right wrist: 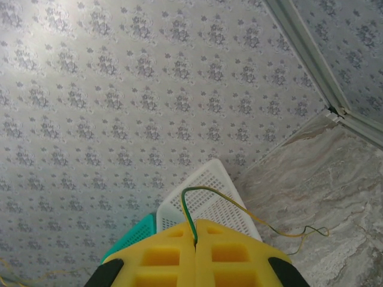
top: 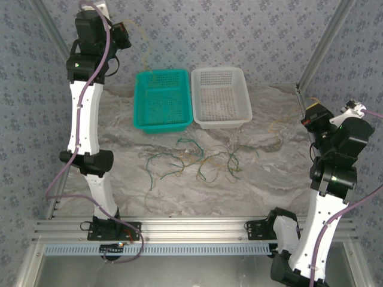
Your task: Untangle the cables
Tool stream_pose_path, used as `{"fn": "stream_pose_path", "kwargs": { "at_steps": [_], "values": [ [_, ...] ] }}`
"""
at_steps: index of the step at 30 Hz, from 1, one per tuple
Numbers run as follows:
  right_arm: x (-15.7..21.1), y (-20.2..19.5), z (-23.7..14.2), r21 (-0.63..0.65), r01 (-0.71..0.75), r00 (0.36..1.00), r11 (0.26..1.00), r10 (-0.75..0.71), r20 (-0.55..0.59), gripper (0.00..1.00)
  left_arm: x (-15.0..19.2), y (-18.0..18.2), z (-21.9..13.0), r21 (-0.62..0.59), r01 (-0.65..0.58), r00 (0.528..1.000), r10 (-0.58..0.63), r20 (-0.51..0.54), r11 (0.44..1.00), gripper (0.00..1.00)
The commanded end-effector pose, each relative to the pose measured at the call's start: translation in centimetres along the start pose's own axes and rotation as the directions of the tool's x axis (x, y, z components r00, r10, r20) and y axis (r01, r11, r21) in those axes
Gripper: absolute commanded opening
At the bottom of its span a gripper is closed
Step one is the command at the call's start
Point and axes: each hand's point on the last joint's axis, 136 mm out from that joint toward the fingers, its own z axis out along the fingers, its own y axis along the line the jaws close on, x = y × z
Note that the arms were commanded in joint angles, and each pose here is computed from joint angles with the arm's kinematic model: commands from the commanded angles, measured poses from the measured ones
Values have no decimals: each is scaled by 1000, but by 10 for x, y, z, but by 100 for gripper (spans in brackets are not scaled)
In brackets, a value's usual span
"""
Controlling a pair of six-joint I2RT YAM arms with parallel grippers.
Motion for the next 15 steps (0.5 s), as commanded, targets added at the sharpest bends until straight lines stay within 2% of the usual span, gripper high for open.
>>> {"fn": "stream_pose_path", "kwargs": {
  "at_steps": [1, 5, 9, 15],
  "values": [
    [-2, 13, -1, -61, 54, 998, 997, -53, 23, 0, -6, -13, 3, 32, -36, 999, 35, 37, 999, 0],
    [4, 16, 1, -79, 93, 996, 992, -92, 18, 0, 13, -18, 26, 24, -71, 997, 71, 13, 997, 0],
    [6, 18, 0, -86, 107, 994, 991, -106, 21, 0, 41, -4, 53, -59, -119, 992, 117, -38, 991, 0],
    [4, 22, -6, -87, 131, 991, 987, -129, 32, 0, 72, 4, 79, -108, -186, 980, 176, -96, 977, 0]
  ]
}}
